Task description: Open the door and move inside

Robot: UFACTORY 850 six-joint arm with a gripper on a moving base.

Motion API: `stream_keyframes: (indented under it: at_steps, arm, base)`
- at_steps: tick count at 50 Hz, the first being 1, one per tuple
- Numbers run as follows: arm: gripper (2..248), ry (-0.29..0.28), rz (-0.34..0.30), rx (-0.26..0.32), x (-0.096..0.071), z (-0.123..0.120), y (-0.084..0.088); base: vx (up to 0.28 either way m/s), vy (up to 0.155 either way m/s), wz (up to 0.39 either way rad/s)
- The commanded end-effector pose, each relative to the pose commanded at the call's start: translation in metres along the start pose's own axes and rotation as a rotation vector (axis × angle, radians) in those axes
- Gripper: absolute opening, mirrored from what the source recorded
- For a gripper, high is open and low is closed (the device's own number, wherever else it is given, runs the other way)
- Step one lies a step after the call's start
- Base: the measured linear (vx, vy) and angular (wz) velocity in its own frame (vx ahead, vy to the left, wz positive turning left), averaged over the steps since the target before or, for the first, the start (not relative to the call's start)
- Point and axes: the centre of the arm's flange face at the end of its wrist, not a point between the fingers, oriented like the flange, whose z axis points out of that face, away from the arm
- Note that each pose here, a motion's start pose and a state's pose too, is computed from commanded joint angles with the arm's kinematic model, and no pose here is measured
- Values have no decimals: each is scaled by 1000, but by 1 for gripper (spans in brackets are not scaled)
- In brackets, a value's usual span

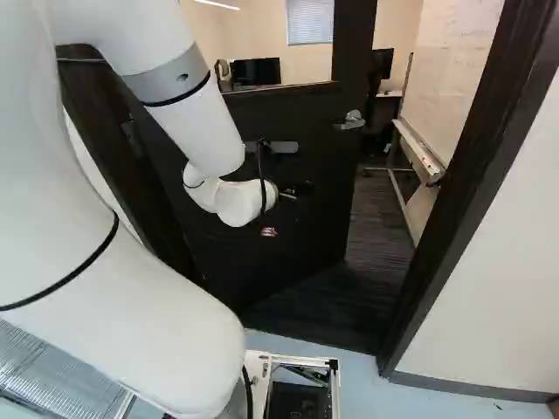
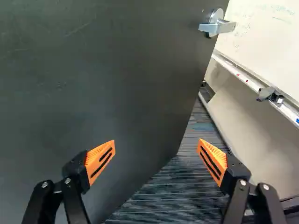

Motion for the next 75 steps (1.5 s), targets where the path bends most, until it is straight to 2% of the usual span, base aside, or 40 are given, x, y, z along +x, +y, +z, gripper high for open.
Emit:
stream_keyframes:
  at_steps: [23, 54, 75]
  arm:
    - [247, 0, 0, 0, 0, 0, 0]
    - [247, -1, -1, 5, 2, 4, -2]
    - [247, -2, 27, 2, 10, 23, -13]
  base:
    - [83, 30, -12]
    - [2, 0, -2]
    - [0, 0, 0]
